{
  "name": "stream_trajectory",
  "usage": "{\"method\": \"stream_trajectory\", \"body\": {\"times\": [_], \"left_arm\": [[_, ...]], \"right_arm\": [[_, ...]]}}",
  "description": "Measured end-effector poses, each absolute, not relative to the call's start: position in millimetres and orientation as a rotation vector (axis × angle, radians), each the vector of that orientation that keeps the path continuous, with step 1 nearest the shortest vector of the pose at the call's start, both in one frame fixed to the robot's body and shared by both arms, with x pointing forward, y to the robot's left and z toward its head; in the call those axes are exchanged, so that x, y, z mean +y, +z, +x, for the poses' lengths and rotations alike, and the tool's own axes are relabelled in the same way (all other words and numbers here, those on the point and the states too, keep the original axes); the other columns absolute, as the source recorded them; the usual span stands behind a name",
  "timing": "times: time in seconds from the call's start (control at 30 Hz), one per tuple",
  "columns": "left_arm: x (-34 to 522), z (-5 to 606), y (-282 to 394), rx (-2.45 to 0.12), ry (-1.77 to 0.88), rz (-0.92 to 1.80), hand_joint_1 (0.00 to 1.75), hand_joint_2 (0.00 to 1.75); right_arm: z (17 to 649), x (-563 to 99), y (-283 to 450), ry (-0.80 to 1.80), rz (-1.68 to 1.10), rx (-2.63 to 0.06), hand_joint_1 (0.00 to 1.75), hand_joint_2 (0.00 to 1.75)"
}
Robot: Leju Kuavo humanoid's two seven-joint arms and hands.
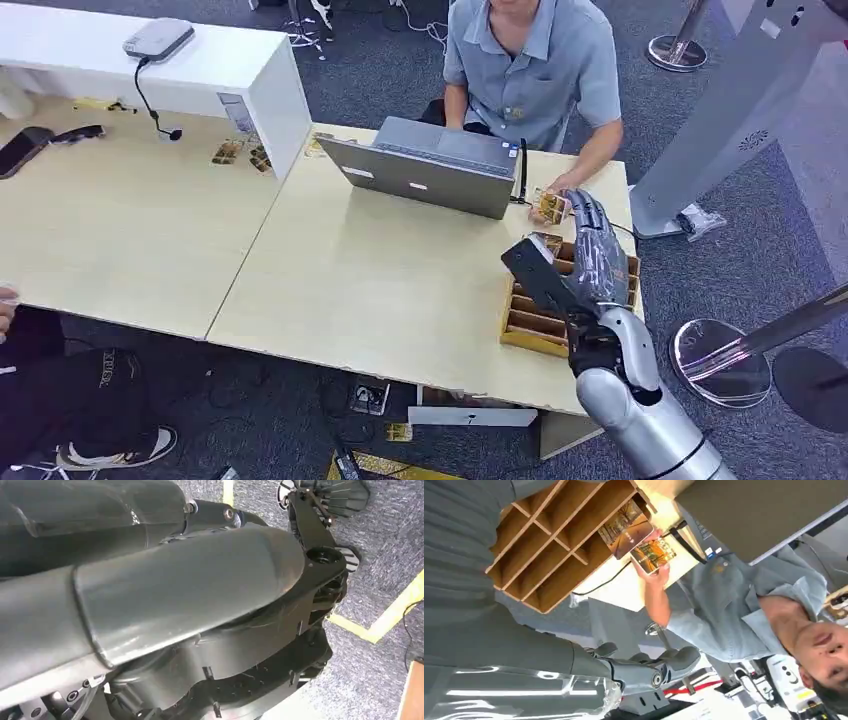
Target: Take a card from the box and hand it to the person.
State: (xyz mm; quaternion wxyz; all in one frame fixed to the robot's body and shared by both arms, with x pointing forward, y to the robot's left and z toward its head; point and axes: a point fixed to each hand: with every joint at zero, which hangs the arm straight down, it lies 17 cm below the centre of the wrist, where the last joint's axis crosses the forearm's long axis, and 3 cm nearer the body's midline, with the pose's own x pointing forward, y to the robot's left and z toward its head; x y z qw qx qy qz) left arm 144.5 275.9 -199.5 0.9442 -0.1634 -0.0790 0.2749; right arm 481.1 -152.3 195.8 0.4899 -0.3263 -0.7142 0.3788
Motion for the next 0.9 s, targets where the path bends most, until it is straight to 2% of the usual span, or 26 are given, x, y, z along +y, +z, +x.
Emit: {"method": "stream_trajectory", "body": {"times": [0.03,0.07,0.2,0.33,0.5,0.77,0.9], "left_arm": [[276.4,144.5,-199.4,-0.161,0.559,-0.334,0.00,0.00],[277.2,144.5,-199.2,-0.161,0.558,-0.335,0.00,0.00],[281.4,145.1,-198.7,-0.163,0.552,-0.332,0.00,0.00],[285.4,146.3,-197.9,-0.168,0.547,-0.331,0.00,0.00],[288.5,149.9,-196.4,-0.176,0.536,-0.332,0.00,0.00],[288.0,150.5,-195.3,-0.181,0.512,-0.338,0.00,0.00],[287.5,149.0,-195.7,-0.178,0.507,-0.337,0.00,0.00]], "right_arm": [[482.5,-151.6,197.2,0.940,-0.807,-1.731,0.35,1.75],[485.5,-152.0,199.5,0.968,-0.838,-1.719,1.75,1.75],[498.5,-155.8,213.5,1.105,-1.025,-1.666,1.75,1.75],[504.1,-151.0,218.7,1.181,-1.080,-1.645,1.75,1.75],[510.0,-144.8,218.1,1.236,-1.092,-1.627,1.59,1.75],[516.1,-132.9,205.7,1.306,-1.063,-1.603,1.52,1.75],[515.3,-125.6,201.2,1.330,-1.053,-1.599,1.38,1.75]]}}
